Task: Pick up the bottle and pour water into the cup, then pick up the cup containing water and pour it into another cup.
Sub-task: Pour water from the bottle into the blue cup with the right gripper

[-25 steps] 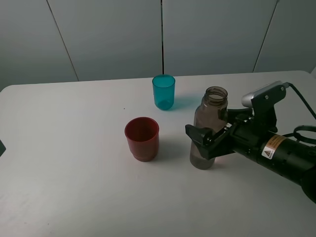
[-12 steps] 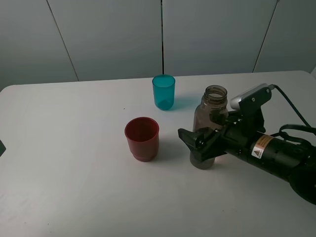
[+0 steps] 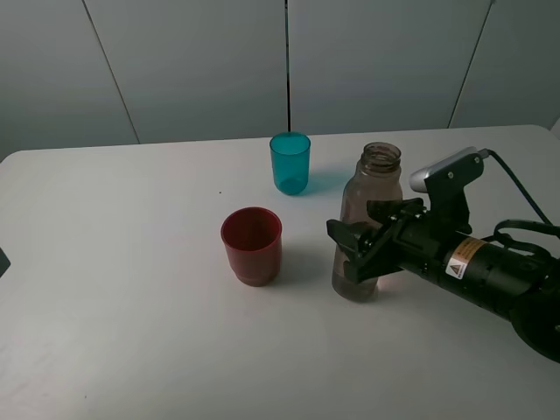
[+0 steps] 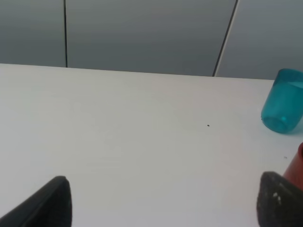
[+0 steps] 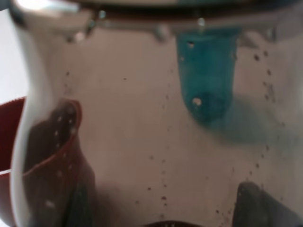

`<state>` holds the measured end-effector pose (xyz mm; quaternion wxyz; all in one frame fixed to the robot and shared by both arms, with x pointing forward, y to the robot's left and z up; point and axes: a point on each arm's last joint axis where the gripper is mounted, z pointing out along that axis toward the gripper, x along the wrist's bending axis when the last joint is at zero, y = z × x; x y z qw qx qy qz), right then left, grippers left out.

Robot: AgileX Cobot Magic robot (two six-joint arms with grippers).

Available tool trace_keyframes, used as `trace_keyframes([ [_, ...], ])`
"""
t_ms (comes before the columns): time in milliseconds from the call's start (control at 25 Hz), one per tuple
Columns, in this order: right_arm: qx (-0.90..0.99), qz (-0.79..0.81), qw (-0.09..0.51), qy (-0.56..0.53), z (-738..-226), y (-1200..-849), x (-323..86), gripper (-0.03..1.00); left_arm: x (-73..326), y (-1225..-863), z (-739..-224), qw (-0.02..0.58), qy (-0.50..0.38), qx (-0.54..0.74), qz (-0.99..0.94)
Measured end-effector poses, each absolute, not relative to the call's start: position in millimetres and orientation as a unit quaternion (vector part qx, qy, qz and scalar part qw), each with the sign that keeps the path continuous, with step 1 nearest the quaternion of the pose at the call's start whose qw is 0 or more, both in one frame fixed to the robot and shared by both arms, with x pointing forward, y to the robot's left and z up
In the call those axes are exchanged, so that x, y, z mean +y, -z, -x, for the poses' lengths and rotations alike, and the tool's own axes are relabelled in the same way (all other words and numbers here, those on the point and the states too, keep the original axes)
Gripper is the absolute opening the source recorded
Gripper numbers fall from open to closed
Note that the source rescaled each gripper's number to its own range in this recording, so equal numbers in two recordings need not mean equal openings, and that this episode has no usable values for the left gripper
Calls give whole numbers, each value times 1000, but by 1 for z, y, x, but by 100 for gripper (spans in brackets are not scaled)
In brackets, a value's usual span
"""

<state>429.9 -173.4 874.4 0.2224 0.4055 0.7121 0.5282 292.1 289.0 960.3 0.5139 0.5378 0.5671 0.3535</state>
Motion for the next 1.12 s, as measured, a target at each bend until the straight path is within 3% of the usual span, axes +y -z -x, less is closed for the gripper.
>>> trace_keyframes([
  [440,710,-409,229,-525,-432,-875,-174,0,289,-960,-292,514,-353,567,-538],
  [680,684,-426,273,-526,-455,-899,-170,0,289,-960,-292,514,-353,567,-538],
  [1120,799,-378,282,-374,-515,-945,-153,0,289,-960,-292,515,-352,568,-537],
])
